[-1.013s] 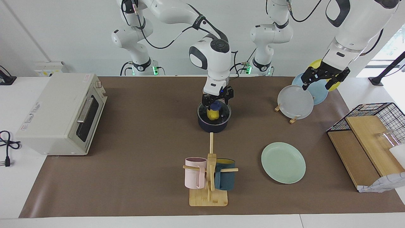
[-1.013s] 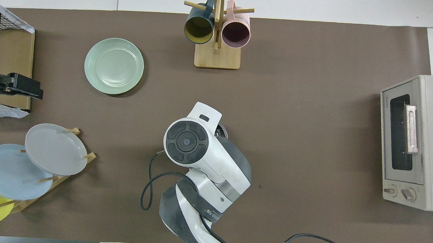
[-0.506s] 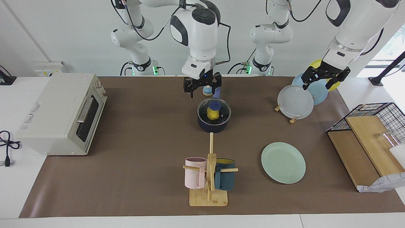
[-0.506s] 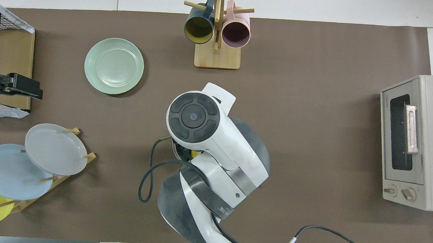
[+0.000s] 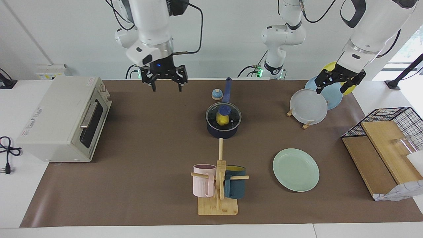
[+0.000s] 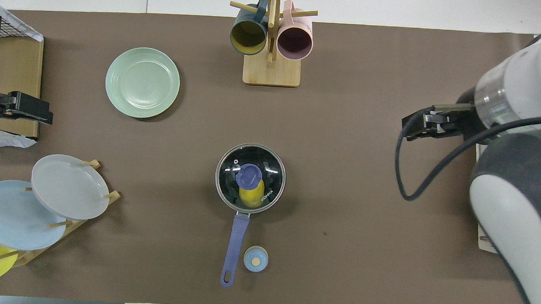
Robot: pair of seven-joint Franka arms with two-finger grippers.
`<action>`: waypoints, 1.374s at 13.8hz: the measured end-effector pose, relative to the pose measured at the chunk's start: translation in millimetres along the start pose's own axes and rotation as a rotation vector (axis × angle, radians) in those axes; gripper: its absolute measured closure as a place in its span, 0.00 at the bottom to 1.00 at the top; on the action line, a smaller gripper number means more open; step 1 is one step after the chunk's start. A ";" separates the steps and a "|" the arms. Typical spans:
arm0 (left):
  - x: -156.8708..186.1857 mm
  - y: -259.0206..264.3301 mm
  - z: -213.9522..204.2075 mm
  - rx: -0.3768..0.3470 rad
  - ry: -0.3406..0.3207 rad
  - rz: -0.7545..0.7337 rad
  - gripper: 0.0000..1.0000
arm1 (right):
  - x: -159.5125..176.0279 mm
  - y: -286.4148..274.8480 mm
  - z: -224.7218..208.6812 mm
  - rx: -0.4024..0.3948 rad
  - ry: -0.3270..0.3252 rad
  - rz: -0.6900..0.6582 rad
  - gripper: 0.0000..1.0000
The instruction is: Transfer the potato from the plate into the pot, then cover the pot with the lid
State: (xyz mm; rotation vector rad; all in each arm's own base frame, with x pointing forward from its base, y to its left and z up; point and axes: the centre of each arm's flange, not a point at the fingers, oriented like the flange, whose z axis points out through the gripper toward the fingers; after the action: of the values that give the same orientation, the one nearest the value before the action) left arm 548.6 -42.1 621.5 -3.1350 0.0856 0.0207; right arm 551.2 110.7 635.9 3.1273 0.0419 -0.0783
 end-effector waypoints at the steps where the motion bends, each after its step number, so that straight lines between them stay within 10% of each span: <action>1: 0.0 0.0 0.0 0.000 0.000 0.000 0.00 | -0.1 17.3 3.2 -0.005 -0.014 -0.022 0.00; 19: 0.0 -0.1 0.0 0.001 0.000 0.000 0.00 | -1.9 86.1 21.9 -0.056 -0.040 -0.021 0.00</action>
State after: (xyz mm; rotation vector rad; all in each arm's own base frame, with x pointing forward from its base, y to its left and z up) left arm 548.6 -42.0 621.5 -3.1342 0.0856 0.0207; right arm 550.6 24.2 615.2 3.0685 0.0745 -0.1376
